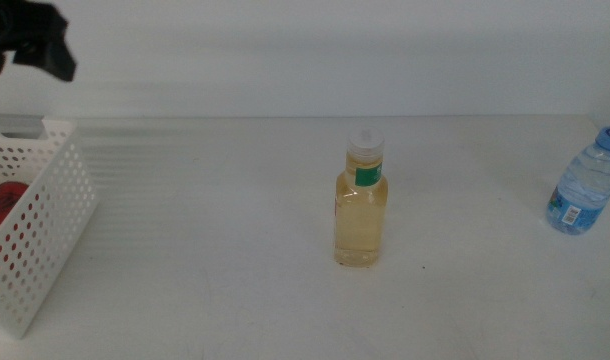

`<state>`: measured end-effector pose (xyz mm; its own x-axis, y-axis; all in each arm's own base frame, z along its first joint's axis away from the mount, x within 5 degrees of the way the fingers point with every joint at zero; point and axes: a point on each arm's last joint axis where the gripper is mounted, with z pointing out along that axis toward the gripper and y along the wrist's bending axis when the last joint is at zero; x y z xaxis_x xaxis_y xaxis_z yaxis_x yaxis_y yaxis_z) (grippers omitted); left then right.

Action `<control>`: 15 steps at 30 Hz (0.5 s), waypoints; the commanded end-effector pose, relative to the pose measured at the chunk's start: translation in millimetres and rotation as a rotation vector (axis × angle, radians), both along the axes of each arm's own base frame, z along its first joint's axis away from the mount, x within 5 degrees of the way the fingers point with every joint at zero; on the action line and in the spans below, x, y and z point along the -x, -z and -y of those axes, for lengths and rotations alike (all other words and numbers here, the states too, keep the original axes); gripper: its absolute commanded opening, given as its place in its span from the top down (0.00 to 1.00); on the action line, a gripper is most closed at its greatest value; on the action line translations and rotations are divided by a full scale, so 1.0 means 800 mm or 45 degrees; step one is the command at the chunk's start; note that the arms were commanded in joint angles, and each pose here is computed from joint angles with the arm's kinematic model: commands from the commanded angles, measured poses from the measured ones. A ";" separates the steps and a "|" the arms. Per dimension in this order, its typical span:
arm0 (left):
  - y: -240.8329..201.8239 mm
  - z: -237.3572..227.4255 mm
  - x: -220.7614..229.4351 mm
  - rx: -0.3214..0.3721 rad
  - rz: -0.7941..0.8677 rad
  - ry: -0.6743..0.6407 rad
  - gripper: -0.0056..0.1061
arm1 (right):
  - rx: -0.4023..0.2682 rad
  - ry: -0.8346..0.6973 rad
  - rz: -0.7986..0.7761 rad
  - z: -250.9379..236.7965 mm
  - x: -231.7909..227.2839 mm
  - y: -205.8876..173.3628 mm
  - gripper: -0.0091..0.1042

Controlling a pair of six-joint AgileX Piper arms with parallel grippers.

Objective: Use arms to grab the bottles and put them into the dustbin to the left of the table.

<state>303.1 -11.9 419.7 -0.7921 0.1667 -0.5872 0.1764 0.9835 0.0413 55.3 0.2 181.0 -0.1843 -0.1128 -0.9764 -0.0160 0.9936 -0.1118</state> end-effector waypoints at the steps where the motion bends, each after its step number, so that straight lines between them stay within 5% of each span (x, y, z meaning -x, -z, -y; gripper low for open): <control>1: -0.039 0.021 0.025 0.048 0.176 0.050 0.31 | 0.026 0.009 0.143 0.001 0.001 -0.014 0.30; 15: -0.031 0.106 0.082 0.160 0.414 0.372 0.31 | 0.026 0.009 0.143 0.001 0.001 -0.014 0.30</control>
<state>247.8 -94.5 428.0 -0.5960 0.3294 -0.7324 0.4450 0.8946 0.0402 55.3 0.2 181.0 -0.1843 -0.1128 -0.9764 -0.0160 0.9936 -0.1118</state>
